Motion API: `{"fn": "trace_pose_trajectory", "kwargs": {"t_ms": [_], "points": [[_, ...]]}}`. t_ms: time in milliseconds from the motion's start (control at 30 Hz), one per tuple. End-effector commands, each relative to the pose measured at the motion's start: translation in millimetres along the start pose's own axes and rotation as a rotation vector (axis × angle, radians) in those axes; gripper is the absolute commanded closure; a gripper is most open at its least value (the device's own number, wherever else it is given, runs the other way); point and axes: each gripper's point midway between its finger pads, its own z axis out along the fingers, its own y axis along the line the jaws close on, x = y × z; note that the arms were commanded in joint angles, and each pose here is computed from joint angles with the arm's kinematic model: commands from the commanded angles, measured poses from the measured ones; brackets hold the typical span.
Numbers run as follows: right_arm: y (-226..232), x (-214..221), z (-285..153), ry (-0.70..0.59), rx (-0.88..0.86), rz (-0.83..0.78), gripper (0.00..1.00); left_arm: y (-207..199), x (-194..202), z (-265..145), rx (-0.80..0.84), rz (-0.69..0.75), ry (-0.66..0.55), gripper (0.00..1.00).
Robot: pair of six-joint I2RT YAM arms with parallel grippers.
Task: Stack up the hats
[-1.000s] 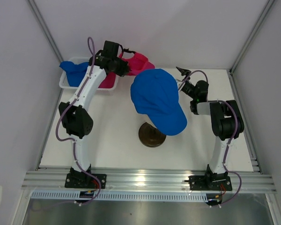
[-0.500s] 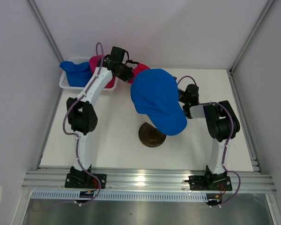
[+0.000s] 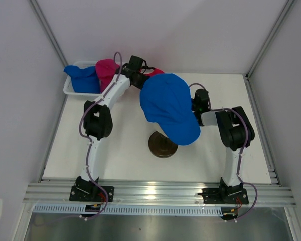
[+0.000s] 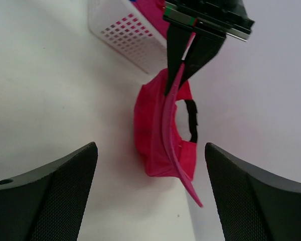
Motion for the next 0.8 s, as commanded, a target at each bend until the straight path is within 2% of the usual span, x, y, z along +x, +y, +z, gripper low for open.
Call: {"fn": "trace_pose_trajectory", "kwargs": {"t_ms": [0, 200, 333, 500, 600, 700, 733, 767], "points": [[14, 3, 10, -0.019, -0.048, -0.018, 0.1, -24, 13, 1, 0.072, -0.047, 0.048, 0.99], [15, 10, 19, -0.019, -0.024, -0.02, 0.11, -15, 38, 12, 0.034, -0.015, 0.063, 0.99], [10, 17, 25, 0.009, 0.004, -0.03, 0.16, 3, 53, 13, -0.04, 0.002, 0.078, 0.99], [2, 23, 26, 0.038, 0.046, -0.029, 0.2, 14, 56, 3, -0.072, 0.025, 0.028, 0.99], [3, 26, 28, 0.051, 0.032, 0.007, 0.33, 16, 58, 3, -0.069, 0.02, 0.026, 0.99], [4, 28, 29, 0.07, 0.02, 0.03, 0.73, 13, 60, -1, -0.058, 0.027, 0.039, 0.99], [3, 30, 29, 0.076, 0.02, 0.033, 0.97, 15, 61, -2, -0.061, 0.027, 0.046, 0.99], [4, 30, 29, 0.082, 0.016, 0.043, 1.0, 16, 62, -5, -0.061, 0.027, 0.05, 0.99]]}}
